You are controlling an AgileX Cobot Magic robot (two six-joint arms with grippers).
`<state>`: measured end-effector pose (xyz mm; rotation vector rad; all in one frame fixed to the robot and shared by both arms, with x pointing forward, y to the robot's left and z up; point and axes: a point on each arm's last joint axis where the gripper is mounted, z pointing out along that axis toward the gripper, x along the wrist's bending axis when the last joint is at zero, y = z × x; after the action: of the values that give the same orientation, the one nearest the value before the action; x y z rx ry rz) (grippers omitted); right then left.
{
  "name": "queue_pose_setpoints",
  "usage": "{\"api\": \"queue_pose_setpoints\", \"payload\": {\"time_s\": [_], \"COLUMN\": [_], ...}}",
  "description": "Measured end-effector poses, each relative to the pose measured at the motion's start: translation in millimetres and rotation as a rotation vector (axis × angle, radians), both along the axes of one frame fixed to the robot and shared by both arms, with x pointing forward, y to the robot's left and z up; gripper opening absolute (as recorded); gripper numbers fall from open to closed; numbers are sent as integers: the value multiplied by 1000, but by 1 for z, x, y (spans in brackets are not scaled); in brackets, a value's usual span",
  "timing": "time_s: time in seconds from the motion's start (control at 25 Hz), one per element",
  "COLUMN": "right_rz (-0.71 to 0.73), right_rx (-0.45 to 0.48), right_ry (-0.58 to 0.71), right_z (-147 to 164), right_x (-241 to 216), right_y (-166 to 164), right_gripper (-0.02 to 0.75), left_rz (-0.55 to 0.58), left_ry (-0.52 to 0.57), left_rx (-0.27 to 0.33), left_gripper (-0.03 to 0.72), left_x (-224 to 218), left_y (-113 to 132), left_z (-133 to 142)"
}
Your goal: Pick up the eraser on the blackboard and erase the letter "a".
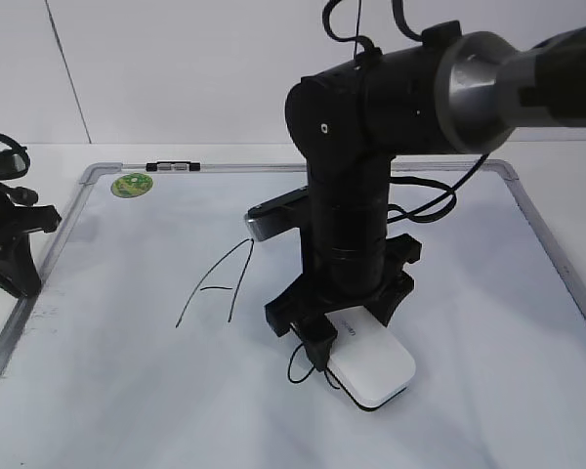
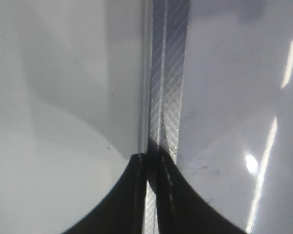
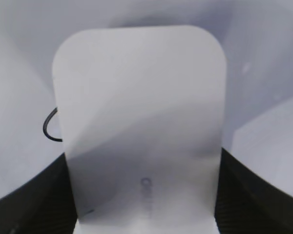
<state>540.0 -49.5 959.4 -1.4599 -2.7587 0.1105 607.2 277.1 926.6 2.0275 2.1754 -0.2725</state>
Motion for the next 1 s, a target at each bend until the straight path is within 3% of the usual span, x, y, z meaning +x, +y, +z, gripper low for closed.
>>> {"api": "queue_pose_setpoints", "payload": {"time_s": [0.68,1.0], "right_rz": [5,97], "right_rx": [-16,-27], "right_ry": [35,28], "right_z": [-15,-16], "right_x": [2,-19], "right_y": [3,27], "right_gripper": [546,546], "left_rz": [0,0], "left_ry": [0,0], "left_rx": [0,0], "left_gripper": [21,24], "left_x": [0,0], "left_y": [0,0], "left_z": [0,0]}}
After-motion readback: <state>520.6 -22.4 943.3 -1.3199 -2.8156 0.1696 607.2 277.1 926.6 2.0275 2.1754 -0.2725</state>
